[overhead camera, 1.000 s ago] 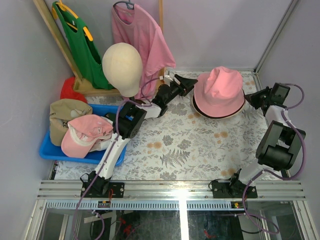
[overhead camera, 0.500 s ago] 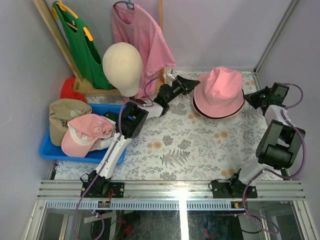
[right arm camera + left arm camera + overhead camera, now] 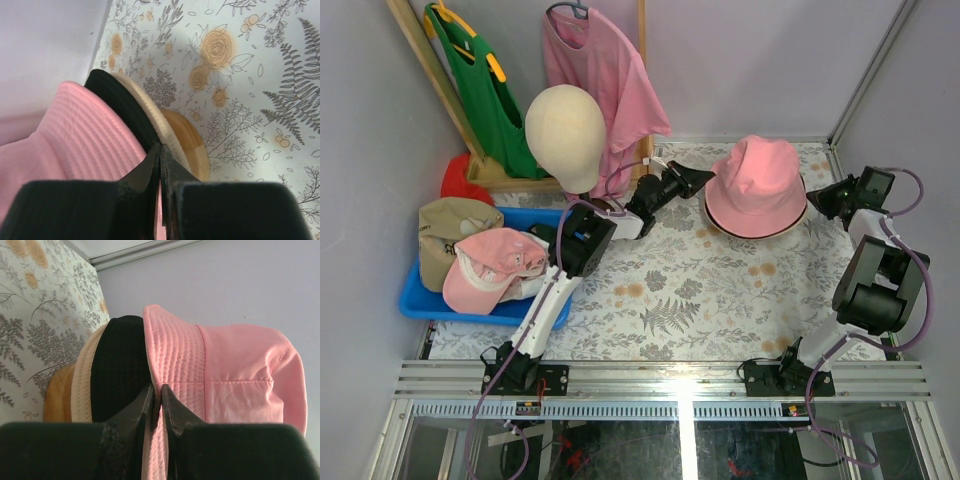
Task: Stack the hats
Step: Move the hat stand to the center of the board.
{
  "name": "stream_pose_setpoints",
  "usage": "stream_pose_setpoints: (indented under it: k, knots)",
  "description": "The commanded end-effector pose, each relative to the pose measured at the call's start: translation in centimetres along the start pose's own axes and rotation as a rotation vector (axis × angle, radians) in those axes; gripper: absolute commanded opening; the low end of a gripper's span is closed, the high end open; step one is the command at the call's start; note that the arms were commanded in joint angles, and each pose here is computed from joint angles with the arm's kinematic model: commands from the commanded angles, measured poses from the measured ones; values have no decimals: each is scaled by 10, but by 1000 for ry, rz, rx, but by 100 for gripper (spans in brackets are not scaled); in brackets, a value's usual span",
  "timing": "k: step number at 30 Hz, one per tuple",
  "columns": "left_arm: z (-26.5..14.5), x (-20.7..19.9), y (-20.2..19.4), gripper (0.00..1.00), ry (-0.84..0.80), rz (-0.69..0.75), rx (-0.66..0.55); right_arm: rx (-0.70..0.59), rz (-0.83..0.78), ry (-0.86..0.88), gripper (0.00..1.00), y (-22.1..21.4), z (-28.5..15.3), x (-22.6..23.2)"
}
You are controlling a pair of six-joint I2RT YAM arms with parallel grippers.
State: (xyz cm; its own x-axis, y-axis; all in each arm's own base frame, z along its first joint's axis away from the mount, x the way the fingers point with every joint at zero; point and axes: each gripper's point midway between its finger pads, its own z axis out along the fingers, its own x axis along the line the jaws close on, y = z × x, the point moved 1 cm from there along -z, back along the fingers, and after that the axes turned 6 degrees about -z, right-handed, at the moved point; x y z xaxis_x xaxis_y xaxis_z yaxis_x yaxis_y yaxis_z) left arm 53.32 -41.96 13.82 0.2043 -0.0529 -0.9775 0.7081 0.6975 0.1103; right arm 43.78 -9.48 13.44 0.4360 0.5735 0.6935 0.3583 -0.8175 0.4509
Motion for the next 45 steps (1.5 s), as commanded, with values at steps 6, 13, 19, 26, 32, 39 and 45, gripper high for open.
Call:
stream_pose_setpoints:
  k: [6, 13, 19, 26, 32, 39, 45]
  knots:
    - [-5, 18, 0, 8, 90, 10, -10, -14, -28, -33, 0, 1, 8, -11]
    - [2, 9, -1, 11, 51, 13, 11, -40, -28, -43, 0, 7, 2, -8]
    - [4, 4, -4, 20, 33, 5, 34, -86, -30, -64, 1, 21, -13, -2]
    - [-4, 2, 3, 48, 78, 2, -25, -139, -37, -71, 15, 34, -31, 3]
    - [-10, -3, 9, 63, 113, -16, -75, -176, -64, -48, 24, 47, -50, 21]
    - [-20, -3, 9, 71, 231, 2, -121, -206, -87, -10, 32, 51, -74, 40]
    - [-29, -7, -4, 75, 332, 38, -137, -211, -108, 67, 34, 40, -100, 60]
